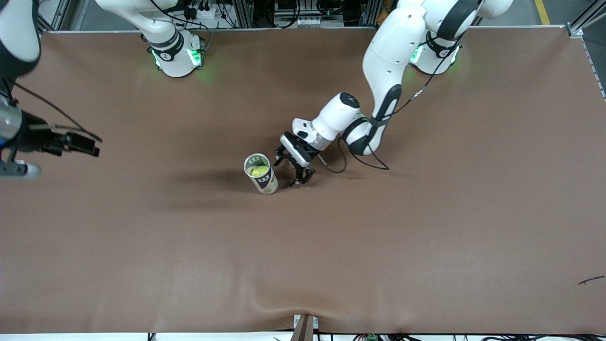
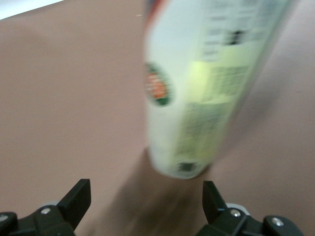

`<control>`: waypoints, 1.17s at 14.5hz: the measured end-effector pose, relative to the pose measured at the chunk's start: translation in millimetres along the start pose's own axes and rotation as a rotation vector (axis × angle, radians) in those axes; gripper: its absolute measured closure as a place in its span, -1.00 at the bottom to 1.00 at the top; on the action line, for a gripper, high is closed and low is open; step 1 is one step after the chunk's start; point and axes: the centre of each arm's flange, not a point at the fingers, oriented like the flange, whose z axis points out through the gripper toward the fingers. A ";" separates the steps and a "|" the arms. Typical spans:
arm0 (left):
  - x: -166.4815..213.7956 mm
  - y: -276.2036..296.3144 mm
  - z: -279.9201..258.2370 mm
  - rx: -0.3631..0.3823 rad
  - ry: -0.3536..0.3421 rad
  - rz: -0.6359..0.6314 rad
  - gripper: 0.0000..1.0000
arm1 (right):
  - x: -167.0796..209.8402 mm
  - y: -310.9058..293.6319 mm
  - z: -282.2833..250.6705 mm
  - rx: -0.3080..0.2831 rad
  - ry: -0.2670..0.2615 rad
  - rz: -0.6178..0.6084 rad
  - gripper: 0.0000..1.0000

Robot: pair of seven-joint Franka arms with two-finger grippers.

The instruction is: Insert tennis ball vertically with right arm

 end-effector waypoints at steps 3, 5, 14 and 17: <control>-5.7 -54.5 -9.9 0.062 -0.010 -0.062 -1.00 | -17.6 7.5 -12.5 -0.024 0.019 -0.035 -1.00; -6.0 -93.6 -17.1 0.107 -0.005 -0.107 -1.00 | -27.1 16.4 -11.2 -0.023 0.014 -0.026 -1.00; 97.0 -279.5 -89.2 0.361 -0.107 -0.326 -1.00 | -37.3 32.6 -34.0 -0.032 0.065 -0.036 -1.00; 132.2 -326.3 -138.2 0.419 -0.185 -0.413 -1.00 | -41.3 32.1 -38.0 -0.031 0.051 -0.033 -1.00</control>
